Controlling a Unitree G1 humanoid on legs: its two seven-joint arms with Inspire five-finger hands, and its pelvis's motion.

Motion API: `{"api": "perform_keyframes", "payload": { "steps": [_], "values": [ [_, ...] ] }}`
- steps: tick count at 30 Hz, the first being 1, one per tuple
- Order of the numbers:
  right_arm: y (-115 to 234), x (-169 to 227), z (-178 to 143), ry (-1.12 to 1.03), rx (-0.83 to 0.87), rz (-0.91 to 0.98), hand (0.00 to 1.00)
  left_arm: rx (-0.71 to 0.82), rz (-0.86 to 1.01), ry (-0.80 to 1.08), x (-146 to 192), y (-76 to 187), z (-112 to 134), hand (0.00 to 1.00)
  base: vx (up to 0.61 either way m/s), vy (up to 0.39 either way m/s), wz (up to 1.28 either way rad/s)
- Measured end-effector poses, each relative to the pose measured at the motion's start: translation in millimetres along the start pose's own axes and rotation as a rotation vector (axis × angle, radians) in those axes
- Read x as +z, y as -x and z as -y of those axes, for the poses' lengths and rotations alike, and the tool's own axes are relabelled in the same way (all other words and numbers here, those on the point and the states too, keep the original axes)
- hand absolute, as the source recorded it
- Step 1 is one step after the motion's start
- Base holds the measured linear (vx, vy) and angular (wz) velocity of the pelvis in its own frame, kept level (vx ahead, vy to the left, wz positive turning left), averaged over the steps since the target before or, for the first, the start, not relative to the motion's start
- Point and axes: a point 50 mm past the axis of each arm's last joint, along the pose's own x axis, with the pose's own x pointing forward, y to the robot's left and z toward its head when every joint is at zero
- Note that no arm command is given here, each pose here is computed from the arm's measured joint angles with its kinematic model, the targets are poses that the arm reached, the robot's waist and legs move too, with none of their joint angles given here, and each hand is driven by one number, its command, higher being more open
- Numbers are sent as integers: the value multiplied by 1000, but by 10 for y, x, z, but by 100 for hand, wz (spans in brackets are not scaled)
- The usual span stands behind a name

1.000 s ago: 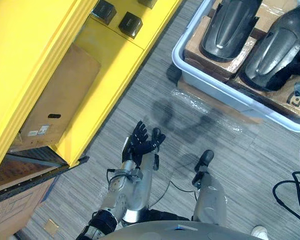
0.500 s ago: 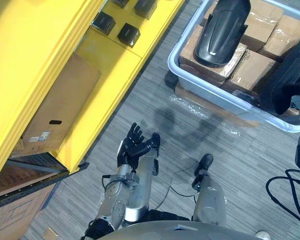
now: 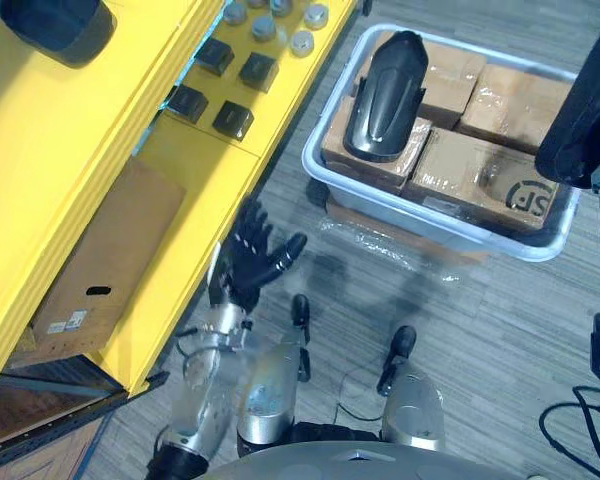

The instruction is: Walk over and take three plastic housings, then place them on the shelf

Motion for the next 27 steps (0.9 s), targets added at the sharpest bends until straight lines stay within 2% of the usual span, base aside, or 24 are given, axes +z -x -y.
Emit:
{"api": "perform_keyframes", "payload": {
  "steps": [3,6,12,19,23,27],
  "values": [
    [350,-93,-378,32,114,36,0,-63,-12,-38,97,-126,15,100,103,-78,-2],
    [631,-129,-568,57,207,92,0,-133,-101,-21,33,-225,110,100,117,-59,-7],
    [895,41,-667,103,325,285,0,-192,-311,-7,-187,-294,221,100,39,-18,-9],
    [1223,183,-880,49,441,402,0,-206,-539,-140,-522,-254,213,100,-48,-14,-11],
    [1409,132,-982,34,517,421,0,-209,-567,-180,-574,-229,186,100,-76,-11,-6],
    [1669,46,-1115,36,615,420,0,-278,-567,-204,-589,-292,336,100,-33,4,-1]
  ]
}}
